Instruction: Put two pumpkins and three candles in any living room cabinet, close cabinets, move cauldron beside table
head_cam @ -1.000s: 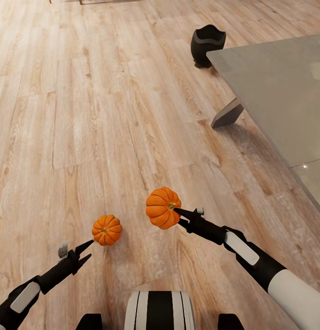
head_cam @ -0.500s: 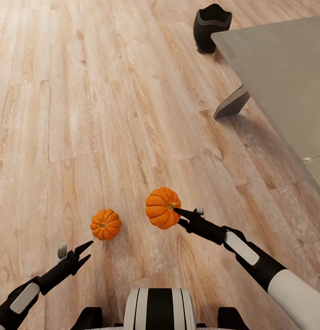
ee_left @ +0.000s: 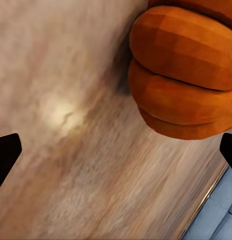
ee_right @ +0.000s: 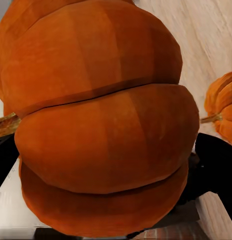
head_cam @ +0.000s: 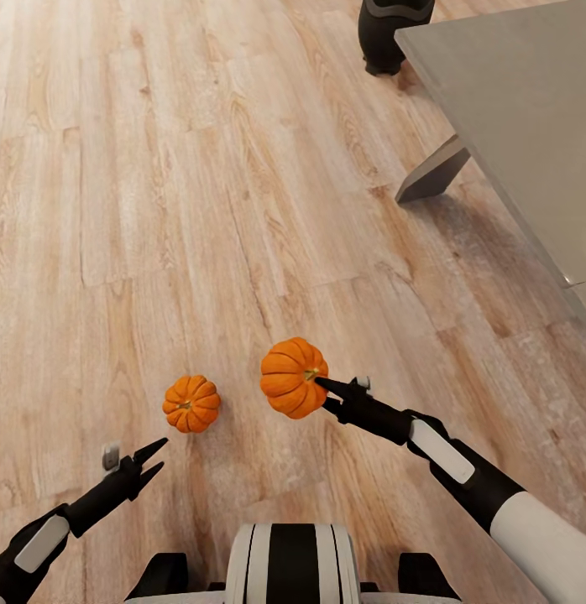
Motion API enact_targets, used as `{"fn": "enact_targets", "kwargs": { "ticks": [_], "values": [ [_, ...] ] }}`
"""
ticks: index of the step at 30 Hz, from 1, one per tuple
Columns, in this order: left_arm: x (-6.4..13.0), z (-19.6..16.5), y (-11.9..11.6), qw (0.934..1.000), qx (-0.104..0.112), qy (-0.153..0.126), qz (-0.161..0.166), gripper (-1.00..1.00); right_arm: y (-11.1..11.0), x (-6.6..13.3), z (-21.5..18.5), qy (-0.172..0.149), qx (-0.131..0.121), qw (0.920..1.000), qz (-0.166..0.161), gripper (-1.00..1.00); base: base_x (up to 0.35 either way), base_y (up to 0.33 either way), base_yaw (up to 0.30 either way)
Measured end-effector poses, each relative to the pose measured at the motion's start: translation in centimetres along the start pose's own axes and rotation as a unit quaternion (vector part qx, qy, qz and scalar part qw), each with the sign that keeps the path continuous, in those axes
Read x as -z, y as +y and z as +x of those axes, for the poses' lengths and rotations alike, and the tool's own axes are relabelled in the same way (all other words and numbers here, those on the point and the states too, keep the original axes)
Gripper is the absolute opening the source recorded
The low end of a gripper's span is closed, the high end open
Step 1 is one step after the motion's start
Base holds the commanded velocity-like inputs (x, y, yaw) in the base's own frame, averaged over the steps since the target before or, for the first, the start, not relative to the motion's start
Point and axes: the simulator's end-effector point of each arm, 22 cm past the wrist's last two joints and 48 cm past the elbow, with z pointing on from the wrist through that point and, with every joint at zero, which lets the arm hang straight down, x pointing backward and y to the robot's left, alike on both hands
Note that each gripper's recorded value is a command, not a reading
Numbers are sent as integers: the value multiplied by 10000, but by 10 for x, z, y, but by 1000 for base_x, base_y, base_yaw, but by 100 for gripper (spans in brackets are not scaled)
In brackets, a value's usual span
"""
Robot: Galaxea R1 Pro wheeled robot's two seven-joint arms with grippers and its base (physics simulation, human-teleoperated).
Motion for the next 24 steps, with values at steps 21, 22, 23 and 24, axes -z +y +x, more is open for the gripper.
{"fn": "enact_targets", "kwargs": {
  "ticks": [21,22,23,24],
  "values": [
    [-5,-8,-8,9999,-121,3,119,100,88,-23,42,245,175,9987,-405,-100,0,0,0],
    [-5,-8,-9,9999,-121,2,121,100,88,-23,42,249,166,9987,-407,-100,0,0,0],
    [-5,-8,-9,9998,-121,-4,125,100,88,-23,42,249,161,9987,-403,-100,0,0,0],
    [-5,-9,-9,9998,-122,-7,126,100,87,-23,43,250,163,9988,-397,-100,0,0,0]
  ]
}}
